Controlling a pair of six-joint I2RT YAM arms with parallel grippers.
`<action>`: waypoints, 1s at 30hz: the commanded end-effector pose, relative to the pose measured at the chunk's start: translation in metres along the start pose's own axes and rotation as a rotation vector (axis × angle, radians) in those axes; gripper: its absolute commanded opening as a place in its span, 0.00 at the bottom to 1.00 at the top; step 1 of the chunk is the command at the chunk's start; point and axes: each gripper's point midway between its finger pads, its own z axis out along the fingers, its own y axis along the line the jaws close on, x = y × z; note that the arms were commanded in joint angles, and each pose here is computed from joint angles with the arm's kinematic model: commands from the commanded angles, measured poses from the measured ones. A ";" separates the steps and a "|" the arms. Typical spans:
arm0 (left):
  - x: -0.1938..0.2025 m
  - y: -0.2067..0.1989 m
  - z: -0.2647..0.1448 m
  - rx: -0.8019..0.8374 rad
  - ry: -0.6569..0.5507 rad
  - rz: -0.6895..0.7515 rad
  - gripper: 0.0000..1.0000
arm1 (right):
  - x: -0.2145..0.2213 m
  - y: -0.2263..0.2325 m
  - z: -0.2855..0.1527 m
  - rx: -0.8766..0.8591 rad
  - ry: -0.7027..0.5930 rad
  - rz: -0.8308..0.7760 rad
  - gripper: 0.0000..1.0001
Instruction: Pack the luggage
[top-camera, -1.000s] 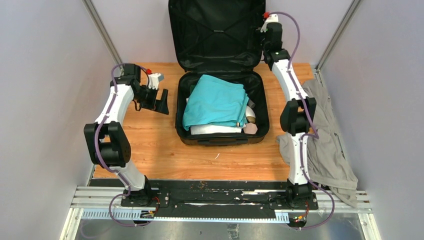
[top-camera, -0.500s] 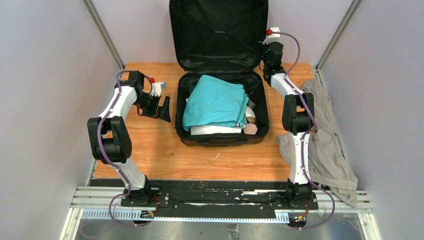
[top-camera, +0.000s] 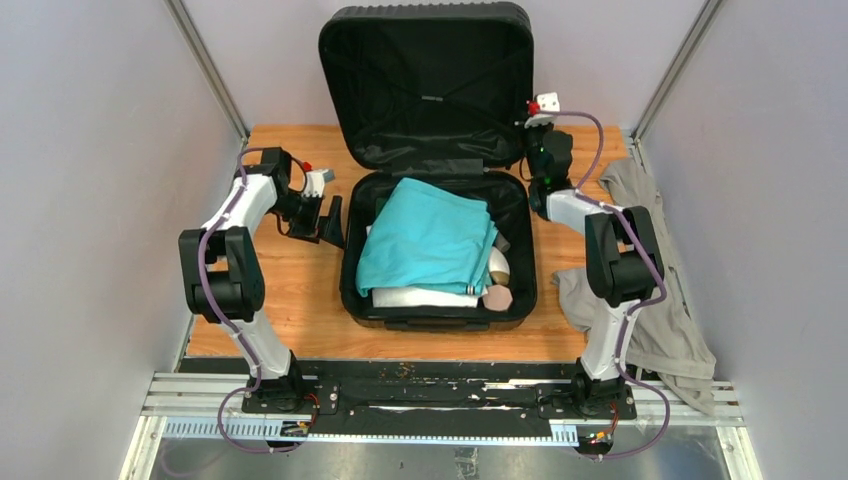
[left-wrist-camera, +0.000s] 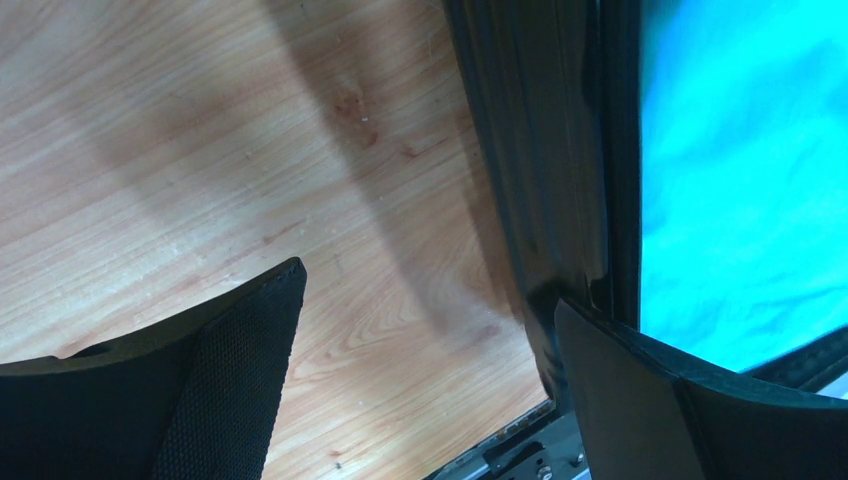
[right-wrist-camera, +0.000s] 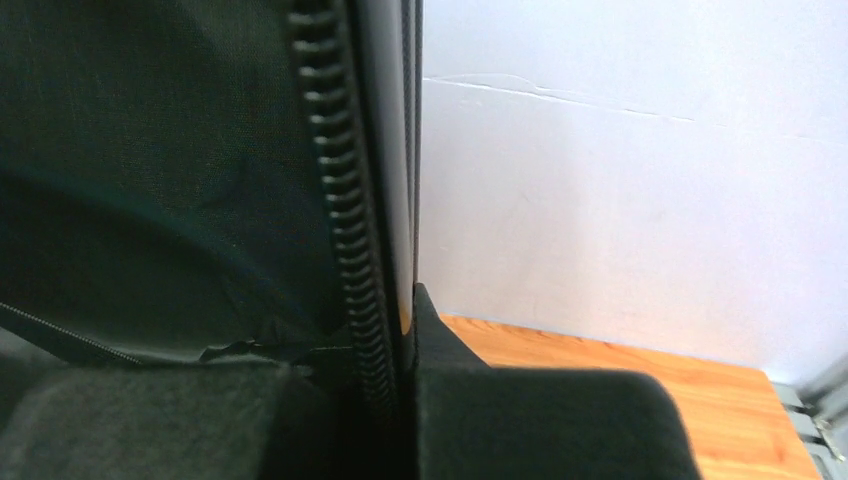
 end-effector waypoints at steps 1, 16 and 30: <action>0.002 0.003 0.019 0.044 0.017 -0.059 1.00 | -0.031 0.051 -0.036 -0.091 -0.150 -0.072 0.00; -0.023 -0.019 -0.001 0.212 -0.086 -0.142 0.79 | -0.018 0.055 -0.079 -0.066 -0.167 -0.046 0.00; -0.027 -0.048 -0.044 0.202 -0.166 -0.024 0.88 | -0.029 0.063 -0.091 -0.110 -0.197 -0.025 0.00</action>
